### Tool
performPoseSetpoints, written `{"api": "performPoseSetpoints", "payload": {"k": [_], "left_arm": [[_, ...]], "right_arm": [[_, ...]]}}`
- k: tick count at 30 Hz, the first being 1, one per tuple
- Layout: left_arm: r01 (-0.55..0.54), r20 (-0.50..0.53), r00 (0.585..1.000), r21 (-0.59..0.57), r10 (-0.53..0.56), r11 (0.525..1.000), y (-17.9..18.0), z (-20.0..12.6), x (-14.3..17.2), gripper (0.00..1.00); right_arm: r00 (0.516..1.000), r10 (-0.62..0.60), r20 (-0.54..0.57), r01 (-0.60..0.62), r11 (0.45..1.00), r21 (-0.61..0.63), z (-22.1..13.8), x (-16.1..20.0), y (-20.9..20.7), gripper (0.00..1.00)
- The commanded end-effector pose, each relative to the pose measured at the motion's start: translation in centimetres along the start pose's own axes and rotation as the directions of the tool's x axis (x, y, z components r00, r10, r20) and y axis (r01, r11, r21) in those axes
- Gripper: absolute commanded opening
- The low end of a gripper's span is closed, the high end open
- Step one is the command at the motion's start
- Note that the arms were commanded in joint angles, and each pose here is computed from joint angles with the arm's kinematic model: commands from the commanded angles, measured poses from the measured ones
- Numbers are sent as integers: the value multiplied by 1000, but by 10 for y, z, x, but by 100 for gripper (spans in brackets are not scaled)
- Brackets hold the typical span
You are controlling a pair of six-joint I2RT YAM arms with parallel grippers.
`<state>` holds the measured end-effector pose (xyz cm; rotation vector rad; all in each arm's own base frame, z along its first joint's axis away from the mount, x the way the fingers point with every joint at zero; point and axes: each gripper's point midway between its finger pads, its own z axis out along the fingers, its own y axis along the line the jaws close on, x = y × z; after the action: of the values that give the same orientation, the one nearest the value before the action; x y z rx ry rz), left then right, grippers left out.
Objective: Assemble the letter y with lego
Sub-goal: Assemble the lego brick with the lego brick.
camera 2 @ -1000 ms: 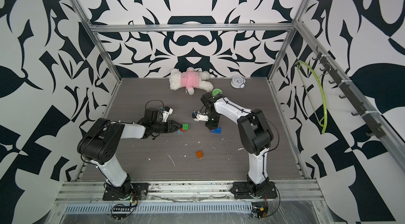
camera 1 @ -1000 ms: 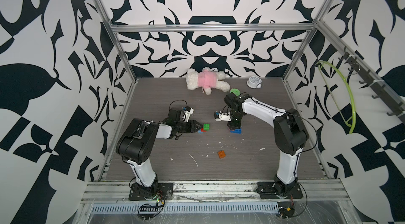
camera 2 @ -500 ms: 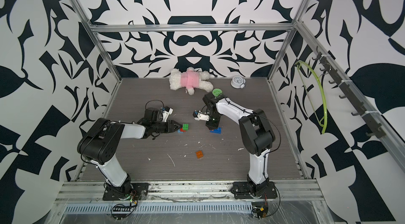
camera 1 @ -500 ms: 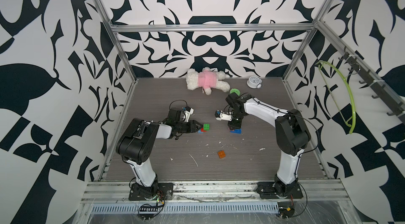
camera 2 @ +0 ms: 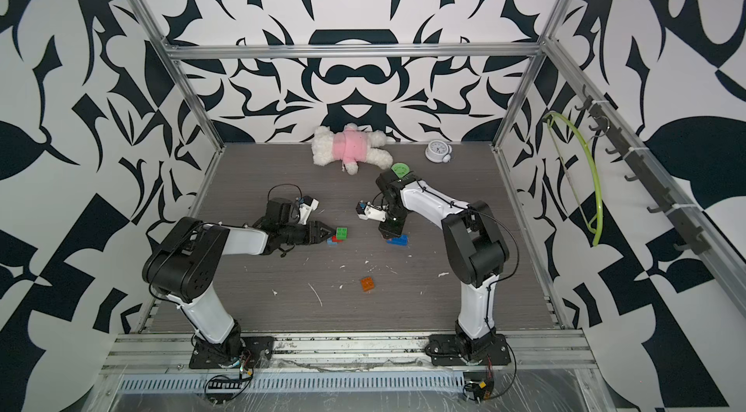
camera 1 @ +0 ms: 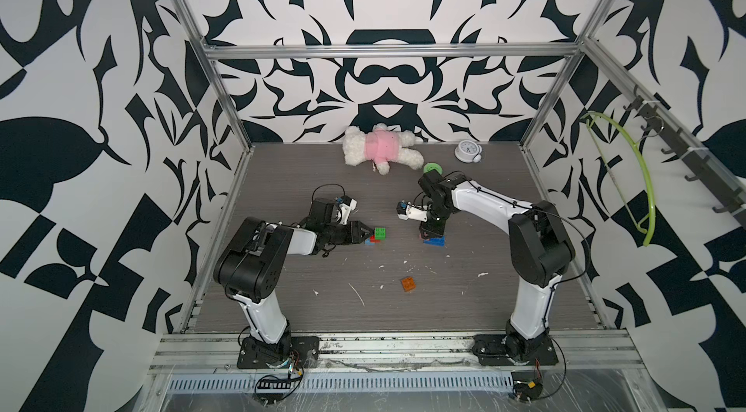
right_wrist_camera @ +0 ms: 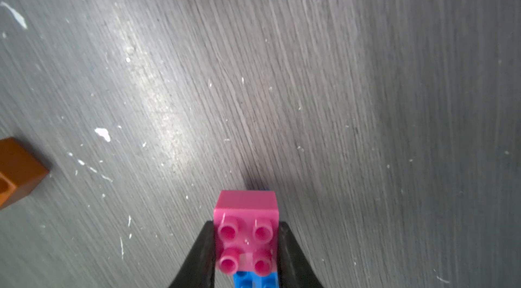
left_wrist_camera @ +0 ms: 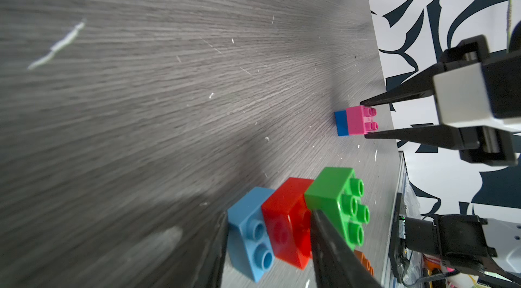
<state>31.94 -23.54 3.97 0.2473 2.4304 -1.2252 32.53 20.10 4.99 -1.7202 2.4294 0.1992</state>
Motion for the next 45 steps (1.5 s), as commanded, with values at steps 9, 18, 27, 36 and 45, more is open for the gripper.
{"api": "performPoseSetpoints", "payload": {"k": [9, 18, 27, 36, 45], "left_arm": [[114, -114, 984, -178, -135, 978, 48, 0, 51, 50], [110, -112, 985, -177, -131, 978, 47, 0, 49, 50], [111, -114, 985, -177, -133, 978, 47, 0, 50, 50], [111, -113, 985, -177, -132, 978, 48, 0, 50, 50], [111, -113, 985, -180, -133, 977, 48, 0, 50, 50]], "right_arm": [[993, 38, -111, -41, 999, -25, 20, 35, 8, 4], [986, 83, -144, -89, 995, -39, 29, 49, 13, 2], [995, -8, -97, 2, 998, -70, 24, 37, 18, 3], [973, -230, -15, 226, 963, -146, 23, 19, 46, 4], [975, -214, -55, 204, 968, -145, 34, 22, 40, 3]]}}
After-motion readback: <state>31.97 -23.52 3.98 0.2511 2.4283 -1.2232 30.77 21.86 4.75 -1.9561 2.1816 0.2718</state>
